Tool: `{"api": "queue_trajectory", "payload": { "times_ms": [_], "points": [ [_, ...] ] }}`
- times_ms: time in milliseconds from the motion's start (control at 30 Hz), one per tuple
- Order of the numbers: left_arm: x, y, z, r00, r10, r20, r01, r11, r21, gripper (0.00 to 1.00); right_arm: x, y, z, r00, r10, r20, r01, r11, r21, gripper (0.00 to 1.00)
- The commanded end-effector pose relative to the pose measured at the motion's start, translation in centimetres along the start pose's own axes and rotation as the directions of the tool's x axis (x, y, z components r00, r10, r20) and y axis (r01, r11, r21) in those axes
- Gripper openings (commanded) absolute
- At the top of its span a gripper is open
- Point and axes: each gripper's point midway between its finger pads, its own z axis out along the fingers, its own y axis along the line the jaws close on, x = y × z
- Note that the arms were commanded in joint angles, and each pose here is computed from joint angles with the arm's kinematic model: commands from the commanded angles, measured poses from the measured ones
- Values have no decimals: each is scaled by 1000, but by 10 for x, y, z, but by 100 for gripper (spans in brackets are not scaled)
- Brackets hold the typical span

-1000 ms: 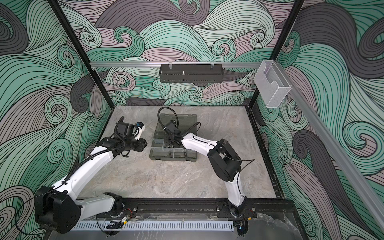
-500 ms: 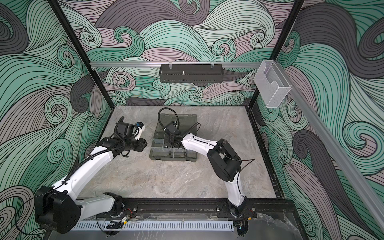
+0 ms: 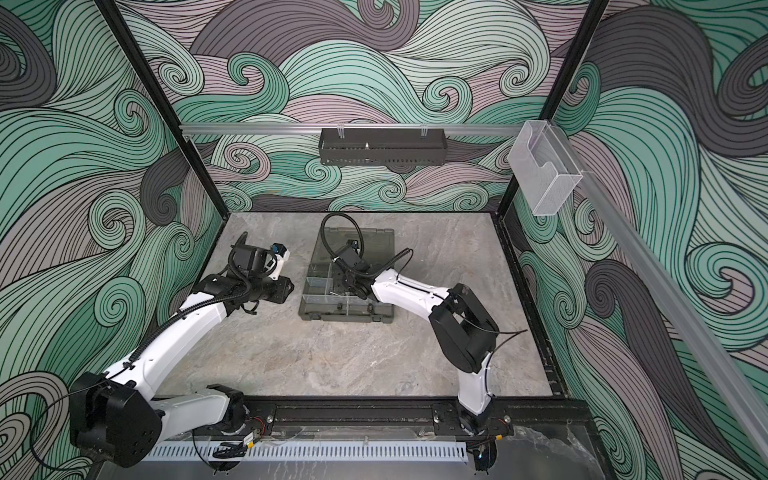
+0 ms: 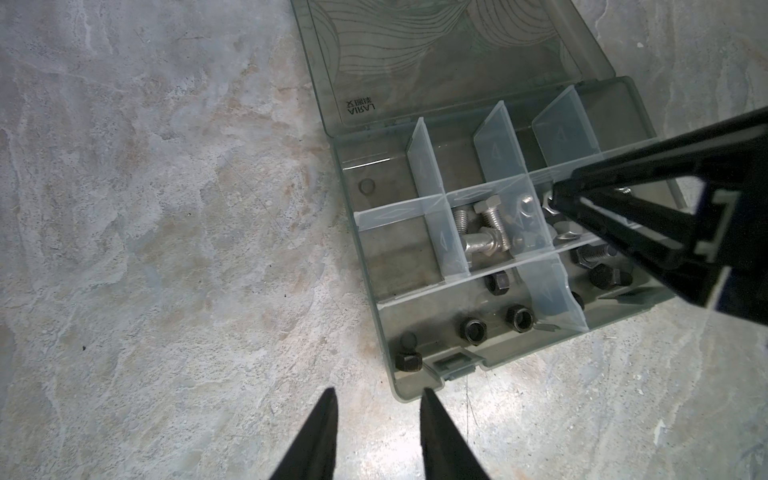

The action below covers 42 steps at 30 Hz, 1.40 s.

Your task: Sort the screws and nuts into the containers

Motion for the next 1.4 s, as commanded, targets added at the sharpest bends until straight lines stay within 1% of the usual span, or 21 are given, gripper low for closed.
{"api": "queue_trajectory", "payload": {
  "times_ms": [0, 133, 233, 400, 500, 600, 667, 733, 767, 833, 867, 900, 933, 967, 1033, 1100, 1167, 1233, 1300, 1333, 1367],
  "points": [
    [-6, 2, -4, 1000, -19, 23, 19, 1000, -4, 37, -16, -5, -25, 996, -48, 70, 46, 999, 25, 31],
    [-6, 3, -5, 999, -18, 27, 18, 1000, -12, 37, -24, -18, -50, 987, -99, 128, 92, 994, 59, 31],
    [-7, 5, -6, 999, -19, 34, 20, 1000, -20, 37, -30, -40, -72, 976, -138, 171, 119, 986, 113, 32],
    [-10, 12, -10, 997, -26, 76, 30, 998, -61, 38, -39, -96, -121, 936, -238, 258, 164, 946, 279, 33],
    [-13, 21, -15, 992, -35, 123, 49, 992, -115, 39, -42, -140, -153, 910, -250, 332, 126, 927, 353, 34],
    [-19, 26, -21, 977, -33, 211, 63, 988, -138, 43, -36, -187, -180, 886, -222, 407, 47, 916, 398, 35],
    [-21, 31, -26, 962, -31, 272, 76, 985, -157, 45, -30, -216, -198, 859, -198, 473, -17, 911, 413, 36],
    [-21, 42, -31, 945, -51, 322, 121, 972, -202, 48, -19, -240, -211, 826, -198, 528, -60, 900, 431, 42],
    [-20, 49, -34, 937, -67, 344, 153, 961, -230, 52, -16, -250, -218, 811, -199, 550, -84, 891, 446, 49],
    [-15, 68, -39, 912, -108, 395, 241, 921, -305, 64, -4, -272, -229, 787, -197, 585, -142, 865, 482, 68],
    [-12, 78, -40, 895, -137, 424, 297, 893, -338, 69, 1, -279, -232, 781, -193, 594, -160, 857, 489, 72],
    [-7, 92, -41, 871, -168, 462, 368, 846, -386, 81, 6, -285, -235, 773, -190, 605, -175, 853, 492, 76],
    [2, 109, -41, 844, -193, 500, 439, 785, -437, 95, 12, -290, -234, 765, -194, 615, -180, 851, 493, 81],
    [7, 121, -38, 818, -204, 537, 487, 742, -460, 99, 15, -292, -234, 755, -200, 625, -183, 850, 494, 86],
    [15, 136, -26, 798, -202, 568, 519, 709, -477, 99, 19, -296, -231, 728, -237, 643, -170, 847, 504, 99],
    [16, 149, -20, 789, -222, 572, 546, 680, -489, 99, 22, -301, -227, 708, -275, 651, -158, 837, 525, 100],
    [12, 153, -14, 819, -247, 518, 524, 690, -499, 99, 25, -311, -220, 713, -276, 645, -169, 824, 540, 99],
    [4, 156, -3, 849, -203, 488, 469, 717, -516, 99, 32, -325, -206, 749, -256, 611, -175, 813, 555, 99],
    [7, 163, 13, 861, -180, 476, 440, 731, -521, 99, 37, -339, -191, 780, -222, 585, -192, 805, 562, 99],
    [13, 167, 25, 865, -184, 468, 435, 740, -513, 99, 32, -346, -189, 786, -206, 584, -218, 791, 572, 99],
    [20, 172, 34, 865, -196, 462, 440, 740, -508, 99, 30, -349, -184, 810, -190, 555, -213, 786, 580, 99]
  ]
}}
